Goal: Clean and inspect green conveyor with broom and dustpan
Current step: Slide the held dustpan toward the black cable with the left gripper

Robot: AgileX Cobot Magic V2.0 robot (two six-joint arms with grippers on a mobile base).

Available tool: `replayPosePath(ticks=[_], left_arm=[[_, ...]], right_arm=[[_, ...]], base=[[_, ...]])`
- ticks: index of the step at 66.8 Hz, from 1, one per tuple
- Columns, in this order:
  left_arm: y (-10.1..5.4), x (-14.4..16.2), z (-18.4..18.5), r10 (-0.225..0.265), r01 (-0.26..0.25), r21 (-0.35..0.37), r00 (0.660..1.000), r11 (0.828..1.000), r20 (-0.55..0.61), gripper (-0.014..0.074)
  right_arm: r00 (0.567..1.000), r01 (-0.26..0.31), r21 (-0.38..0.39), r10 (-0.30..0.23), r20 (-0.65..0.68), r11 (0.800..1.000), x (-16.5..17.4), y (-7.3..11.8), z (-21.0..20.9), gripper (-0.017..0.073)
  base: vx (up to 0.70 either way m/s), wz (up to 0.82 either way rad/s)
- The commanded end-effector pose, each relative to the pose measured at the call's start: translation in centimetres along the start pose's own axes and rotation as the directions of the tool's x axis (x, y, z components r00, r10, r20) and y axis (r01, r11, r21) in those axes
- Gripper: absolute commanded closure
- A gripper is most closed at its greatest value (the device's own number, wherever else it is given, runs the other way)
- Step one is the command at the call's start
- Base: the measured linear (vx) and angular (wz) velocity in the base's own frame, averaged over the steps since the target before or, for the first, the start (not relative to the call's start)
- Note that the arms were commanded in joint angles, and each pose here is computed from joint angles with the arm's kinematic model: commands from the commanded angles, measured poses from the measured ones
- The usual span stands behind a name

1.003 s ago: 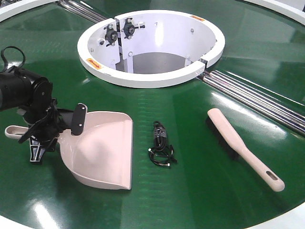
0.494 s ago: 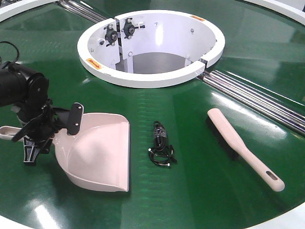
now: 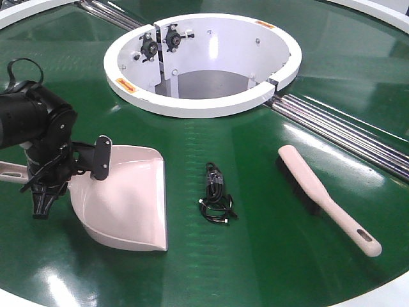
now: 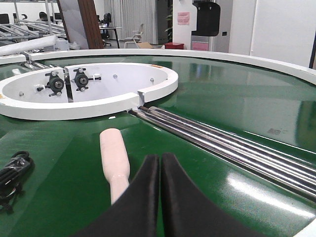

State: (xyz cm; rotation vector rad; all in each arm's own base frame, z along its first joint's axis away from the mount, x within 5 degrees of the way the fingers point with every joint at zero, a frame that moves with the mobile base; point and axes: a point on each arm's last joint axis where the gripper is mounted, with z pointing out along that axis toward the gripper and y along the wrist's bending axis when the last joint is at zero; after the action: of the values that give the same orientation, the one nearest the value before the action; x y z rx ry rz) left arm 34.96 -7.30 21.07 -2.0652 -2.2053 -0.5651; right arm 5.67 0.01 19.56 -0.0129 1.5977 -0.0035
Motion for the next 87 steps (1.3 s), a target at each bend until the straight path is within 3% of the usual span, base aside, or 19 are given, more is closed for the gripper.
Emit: replayPosePath(ticks=[1,16,31,42,51,64,87], left_arm=[[0.4,-0.1,-2.6,0.005,-0.003,-0.106,1.0,0.994,0.02,0.0593],[0.4,-1.5,-3.1,0.063,-0.055,-0.15,0.997,0.987,0.046,0.0593],[0.0,-1.8,-3.0,0.05,-0.041,-0.113,0.996,0.993,0.075,0.0593],[-0.2,-2.1,-3.0,0.1,-0.09,-0.095,0.99,0.991,0.105,0.0593],[-0.4,-2.4,-2.6,0.098,-0.091,-0.063,0.988,0.994,0.123,0.0593],[-0.4,-2.8,-1.3,0.106,-0.109,0.041,0.991,0.993,0.076,0.0593],[0.1,-2.7,-1.4,0.072,-0.073,0.009,0.996,0.997,0.058,0.0593]], right_arm=[[0.997,0.005,-0.004,-0.005,0.08,1.0,-0.6,0.0,-0.1,0.0568],[0.997,0.005,-0.004,-0.005,0.08,1.0,-0.6,0.0,-0.1,0.0568],[0.997,0.005,-0.004,-0.005,0.08,1.0,-0.6,0.0,-0.1,0.0568],[0.997,0.005,-0.004,-0.005,0.08,1.0,-0.6,0.0,-0.1,0.0568],[0.997,0.005,-0.004,-0.005,0.08,1.0,-0.6,0.0,-0.1,0.0568],[0.997,0.005,-0.004,-0.005,0.08,1.0,-0.6,0.0,-0.1,0.0568],[0.997,0.005,-0.004,-0.005,0.08,1.0,-0.6,0.0,-0.1,0.0568]], base=[[0.0,0.0],[0.0,0.0],[0.0,0.0],[0.0,0.0],[0.0,0.0],[0.0,0.0],[0.0,0.0]])
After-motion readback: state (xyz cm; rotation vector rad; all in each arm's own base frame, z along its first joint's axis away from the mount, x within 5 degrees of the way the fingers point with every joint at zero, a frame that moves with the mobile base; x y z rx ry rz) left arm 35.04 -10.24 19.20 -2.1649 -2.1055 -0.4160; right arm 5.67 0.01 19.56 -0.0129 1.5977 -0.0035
